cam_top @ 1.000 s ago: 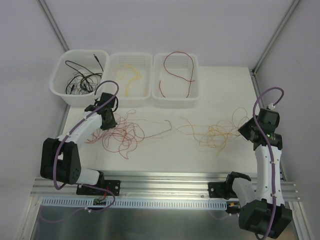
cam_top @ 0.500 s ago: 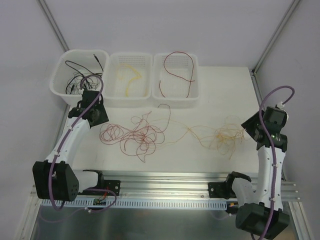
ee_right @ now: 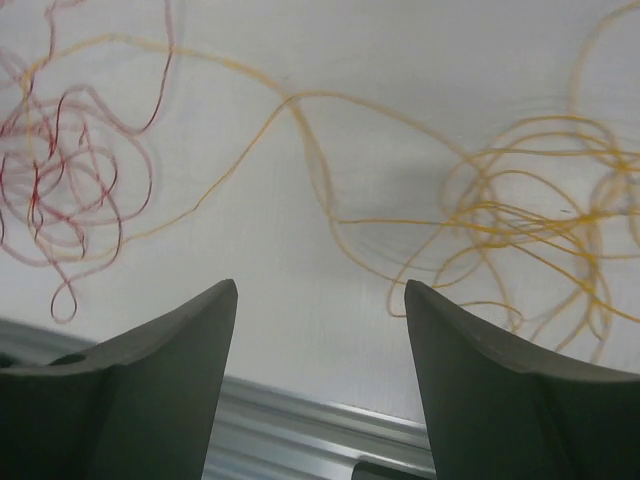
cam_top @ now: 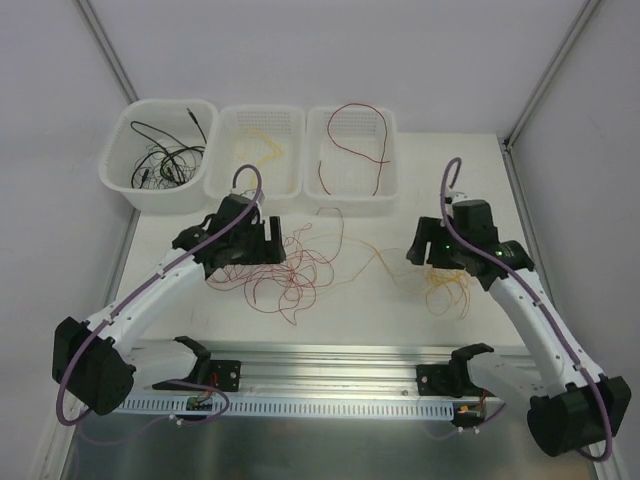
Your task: Untangle the cables
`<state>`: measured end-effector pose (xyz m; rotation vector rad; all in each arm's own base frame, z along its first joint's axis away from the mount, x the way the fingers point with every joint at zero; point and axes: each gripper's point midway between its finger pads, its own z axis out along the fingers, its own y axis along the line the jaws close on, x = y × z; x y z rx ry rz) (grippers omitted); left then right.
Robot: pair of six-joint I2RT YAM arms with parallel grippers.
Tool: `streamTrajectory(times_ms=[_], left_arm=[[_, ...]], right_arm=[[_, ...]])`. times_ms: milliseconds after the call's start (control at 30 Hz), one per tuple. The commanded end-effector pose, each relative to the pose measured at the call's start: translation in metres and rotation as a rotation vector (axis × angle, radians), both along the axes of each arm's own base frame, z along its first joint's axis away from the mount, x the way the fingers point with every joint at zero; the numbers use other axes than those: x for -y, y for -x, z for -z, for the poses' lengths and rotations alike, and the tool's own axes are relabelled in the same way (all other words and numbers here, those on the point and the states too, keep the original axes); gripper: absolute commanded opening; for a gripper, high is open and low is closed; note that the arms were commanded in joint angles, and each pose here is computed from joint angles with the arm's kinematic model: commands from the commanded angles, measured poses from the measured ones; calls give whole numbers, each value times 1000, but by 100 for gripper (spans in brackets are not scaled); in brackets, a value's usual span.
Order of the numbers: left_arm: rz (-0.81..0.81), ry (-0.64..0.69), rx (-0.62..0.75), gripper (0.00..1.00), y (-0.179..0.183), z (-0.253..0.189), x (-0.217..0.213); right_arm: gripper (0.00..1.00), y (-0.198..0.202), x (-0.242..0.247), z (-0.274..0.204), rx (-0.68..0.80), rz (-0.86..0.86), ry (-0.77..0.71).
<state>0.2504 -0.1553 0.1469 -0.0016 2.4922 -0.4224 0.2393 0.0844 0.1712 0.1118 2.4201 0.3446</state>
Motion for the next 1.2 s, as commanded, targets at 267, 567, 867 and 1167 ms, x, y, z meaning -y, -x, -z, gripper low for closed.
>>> streamTrajectory(times_ms=[267, 567, 867, 1167], left_arm=[[-25, 52, -149, 71, 15, 70, 40], [-30, 30, -212, 67, 31, 103, 32], [-23, 2, -261, 60, 45, 121, 24], [-41, -11, -267, 52, 53, 127, 16]], right_arm=[[71, -31, -142, 16, 66, -606, 57], [73, -87, -188, 49, 101, -799, 143], [74, -132, -208, 83, 106, -855, 240], [38, -132, -214, 112, 42, -876, 221]])
